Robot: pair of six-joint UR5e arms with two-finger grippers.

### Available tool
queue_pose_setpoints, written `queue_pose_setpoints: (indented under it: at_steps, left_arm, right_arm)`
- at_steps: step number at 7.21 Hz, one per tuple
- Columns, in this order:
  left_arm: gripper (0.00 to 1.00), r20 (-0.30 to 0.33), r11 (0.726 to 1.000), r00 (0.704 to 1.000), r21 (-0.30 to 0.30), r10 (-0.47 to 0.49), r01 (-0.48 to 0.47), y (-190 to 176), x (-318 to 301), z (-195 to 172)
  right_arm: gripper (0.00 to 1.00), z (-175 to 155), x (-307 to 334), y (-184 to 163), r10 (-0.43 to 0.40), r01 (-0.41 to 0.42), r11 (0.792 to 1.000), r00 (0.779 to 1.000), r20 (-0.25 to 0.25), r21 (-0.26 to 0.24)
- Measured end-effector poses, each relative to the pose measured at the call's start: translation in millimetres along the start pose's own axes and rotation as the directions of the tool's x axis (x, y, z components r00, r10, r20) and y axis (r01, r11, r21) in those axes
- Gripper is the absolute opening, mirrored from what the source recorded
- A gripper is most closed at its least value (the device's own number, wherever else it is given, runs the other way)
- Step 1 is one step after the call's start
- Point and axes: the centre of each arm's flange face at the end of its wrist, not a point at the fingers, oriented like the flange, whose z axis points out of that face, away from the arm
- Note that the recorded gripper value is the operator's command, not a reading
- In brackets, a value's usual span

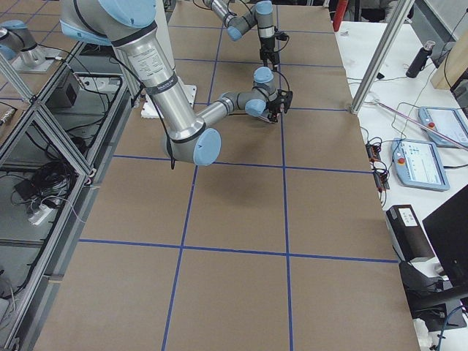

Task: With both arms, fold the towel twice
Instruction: 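Hold the right gripper above the folded towel's pink edge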

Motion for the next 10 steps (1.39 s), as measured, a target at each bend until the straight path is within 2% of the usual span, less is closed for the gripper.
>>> queue_pose_setpoints:
  at_steps: [3,4,5,6,10]
  left_arm:
    - [1.0,-0.001,1.0,1.0,-0.001,-0.003,0.003,2.4,2.3,1.4]
    - [1.0,-0.003,1.0,1.0,-0.002,-0.005,0.005,3.5,4.3,1.4]
    - [1.0,-0.004,1.0,1.0,-0.002,-0.006,0.006,4.3,5.3,1.8]
    - [1.0,-0.004,1.0,1.0,-0.003,-0.006,0.006,4.8,5.8,2.0]
    - [1.0,-0.005,1.0,1.0,-0.003,-0.007,0.007,4.9,6.6,2.0]
  right_arm:
    - [0.16,0.4,10.5,1.3,0.0,0.0,1.0,1.0,-0.005,0.0]
    - [0.18,-1.1,12.7,1.6,0.0,0.0,1.0,1.0,-0.004,0.002]
    - [0.32,-2.4,13.6,1.5,0.0,0.0,1.0,1.0,-0.003,0.004]
    - [0.38,-4.2,13.5,1.7,-0.001,0.001,1.0,1.0,0.0,0.006]
    - [0.39,-5.1,14.2,4.5,-0.001,0.001,1.0,1.0,0.002,0.006]
